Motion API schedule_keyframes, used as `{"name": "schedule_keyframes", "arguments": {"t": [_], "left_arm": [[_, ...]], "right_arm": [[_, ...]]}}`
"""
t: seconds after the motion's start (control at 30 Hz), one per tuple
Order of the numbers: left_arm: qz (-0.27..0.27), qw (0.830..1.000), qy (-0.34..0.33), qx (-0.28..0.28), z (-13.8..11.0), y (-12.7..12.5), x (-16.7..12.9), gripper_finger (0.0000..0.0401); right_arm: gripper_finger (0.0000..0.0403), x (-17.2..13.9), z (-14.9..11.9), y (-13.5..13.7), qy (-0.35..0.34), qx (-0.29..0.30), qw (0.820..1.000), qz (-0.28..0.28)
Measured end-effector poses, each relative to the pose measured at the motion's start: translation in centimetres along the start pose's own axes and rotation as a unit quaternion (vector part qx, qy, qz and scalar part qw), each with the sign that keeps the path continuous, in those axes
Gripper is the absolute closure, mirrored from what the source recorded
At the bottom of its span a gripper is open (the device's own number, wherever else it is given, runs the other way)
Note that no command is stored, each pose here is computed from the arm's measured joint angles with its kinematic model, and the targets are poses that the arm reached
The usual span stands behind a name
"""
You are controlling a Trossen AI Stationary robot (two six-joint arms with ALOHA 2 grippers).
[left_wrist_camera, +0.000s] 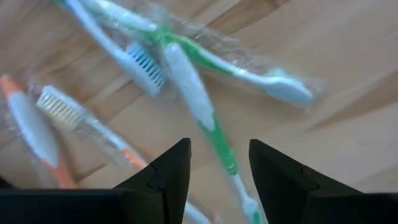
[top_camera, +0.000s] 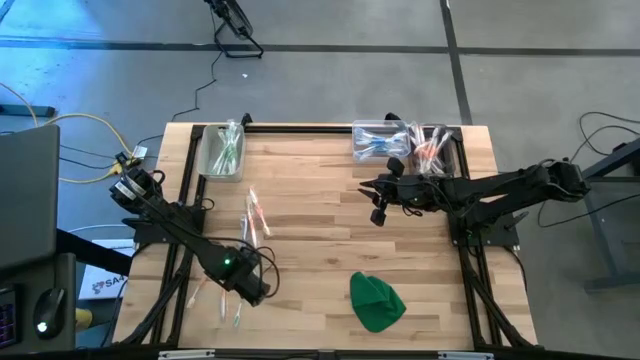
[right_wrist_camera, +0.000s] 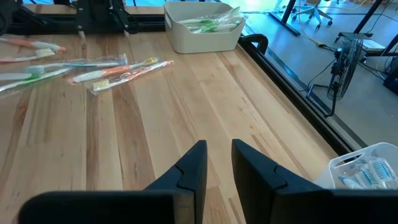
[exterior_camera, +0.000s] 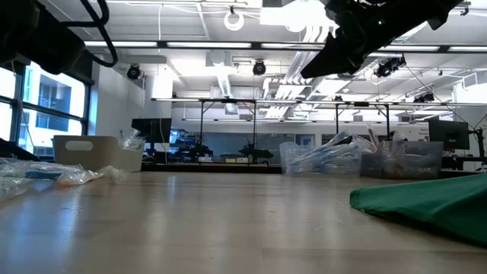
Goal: Pick & Place Toothbrushes
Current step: Put the green toothbrush into the gray bin
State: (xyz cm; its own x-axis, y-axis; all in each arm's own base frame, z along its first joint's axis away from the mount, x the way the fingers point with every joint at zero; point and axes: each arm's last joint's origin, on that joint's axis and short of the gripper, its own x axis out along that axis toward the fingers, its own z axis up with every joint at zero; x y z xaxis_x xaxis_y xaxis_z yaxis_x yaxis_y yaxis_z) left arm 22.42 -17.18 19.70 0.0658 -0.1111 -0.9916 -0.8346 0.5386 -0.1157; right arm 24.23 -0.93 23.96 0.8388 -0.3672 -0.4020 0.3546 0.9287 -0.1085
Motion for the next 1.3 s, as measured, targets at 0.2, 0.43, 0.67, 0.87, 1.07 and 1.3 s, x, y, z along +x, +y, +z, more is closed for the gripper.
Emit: {"name": "schedule_keyframes", "arguments": {"t": [0.2,0.43,0.67,0.87,1.07,1.3], "left_arm": [[-0.006,1.0,-0.022,-0.004,0.1,-0.1,0.0,0.0242],[-0.004,0.999,-0.024,-0.038,0.2,0.4,0.9,0.0242],[-0.041,0.998,-0.01,-0.051,0.0,0.4,2.3,0.0242],[-0.042,0.998,-0.01,-0.055,0.1,0.6,2.7,0.0242],[-0.032,0.998,-0.012,-0.059,0.2,1.1,3.2,0.0242],[-0.037,0.997,-0.011,-0.067,0.2,1.1,3.3,0.0242]], "right_arm": [[0.0337,0.0,0.0,0.0,0.0,0.0,1.0,0.0],[0.0337,0.0,0.0,0.0,0.0,-0.001,1.0,0.0],[0.0337,0.0,0.0,0.0,0.001,-0.001,1.0,0.0],[0.0337,0.0,0.0,0.0,0.001,-0.002,1.0,0.0],[0.0337,0.0,0.0,0.0,0.001,-0.002,1.0,0.0],[0.0337,0.0,0.0,0.0,0.001,-0.001,1.0,0.0]]}}
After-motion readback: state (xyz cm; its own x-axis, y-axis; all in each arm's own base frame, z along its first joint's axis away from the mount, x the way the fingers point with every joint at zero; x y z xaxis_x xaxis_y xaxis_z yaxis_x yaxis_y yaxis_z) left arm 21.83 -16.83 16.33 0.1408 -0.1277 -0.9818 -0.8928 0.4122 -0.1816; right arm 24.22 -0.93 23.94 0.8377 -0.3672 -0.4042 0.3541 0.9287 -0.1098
